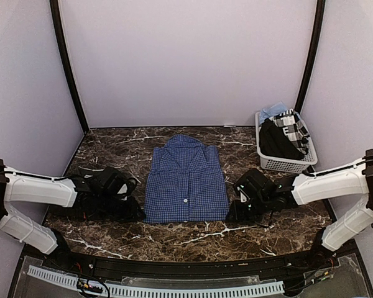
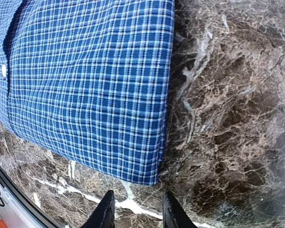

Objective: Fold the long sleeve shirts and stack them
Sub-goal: Pick up the 2/3-rectangle-folded shirt from the center of the board.

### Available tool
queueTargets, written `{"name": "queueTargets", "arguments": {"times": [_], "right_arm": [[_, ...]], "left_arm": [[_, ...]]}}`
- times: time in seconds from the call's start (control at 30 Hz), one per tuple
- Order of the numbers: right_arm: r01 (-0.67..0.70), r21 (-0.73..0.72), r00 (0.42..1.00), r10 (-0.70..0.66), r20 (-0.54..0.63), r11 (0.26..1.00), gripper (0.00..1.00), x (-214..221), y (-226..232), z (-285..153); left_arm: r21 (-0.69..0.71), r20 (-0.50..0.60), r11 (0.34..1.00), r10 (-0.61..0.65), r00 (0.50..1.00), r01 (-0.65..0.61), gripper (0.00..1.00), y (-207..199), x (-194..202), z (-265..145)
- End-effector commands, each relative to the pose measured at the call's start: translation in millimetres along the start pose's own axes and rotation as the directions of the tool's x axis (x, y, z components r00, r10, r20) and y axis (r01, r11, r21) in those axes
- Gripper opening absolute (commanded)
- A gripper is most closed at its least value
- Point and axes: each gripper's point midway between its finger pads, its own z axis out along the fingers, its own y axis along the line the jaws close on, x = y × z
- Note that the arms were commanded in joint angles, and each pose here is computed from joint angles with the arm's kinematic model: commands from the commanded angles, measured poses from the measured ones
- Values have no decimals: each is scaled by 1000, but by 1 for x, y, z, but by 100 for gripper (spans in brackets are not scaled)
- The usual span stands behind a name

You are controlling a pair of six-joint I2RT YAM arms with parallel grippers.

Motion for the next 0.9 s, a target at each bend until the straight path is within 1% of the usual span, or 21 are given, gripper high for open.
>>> {"name": "queueTargets", "arguments": {"times": [0.0, 0.17, 0.43, 0.6, 0.77, 0.83, 0.87], "right_arm": [[-1, 0, 1000, 1, 7, 1000, 29, 1, -1, 6], [6, -2, 1000, -6, -6, 1000, 24, 2, 0, 13], [8, -1, 1000, -8, -14, 1000, 24, 5, -3, 19], [11, -10, 1000, -12, -21, 1000, 22, 6, -1, 23], [17, -4, 1000, -17, -20, 1000, 17, 6, -2, 24], [22, -3, 1000, -22, -16, 1000, 12, 5, -2, 24], [24, -1, 1000, -24, -12, 1000, 9, 4, -2, 24]], "left_arm": [[-1, -24, 1000, -3, 1000, 3, 31, 2, 9, 4], [-2, -37, 1000, 0, 999, 0, 31, 0, 10, 10], [-17, -64, 1000, 8, 998, -9, 31, 1, 14, 21], [-36, -51, 999, 2, 999, -4, 31, 1, 9, 25], [-38, -48, 999, -3, 999, 2, 21, 0, 6, 30], [-39, -50, 999, -3, 999, 1, 15, -1, 6, 30], [-39, -50, 999, -1, 999, -1, 11, -2, 5, 30]]}}
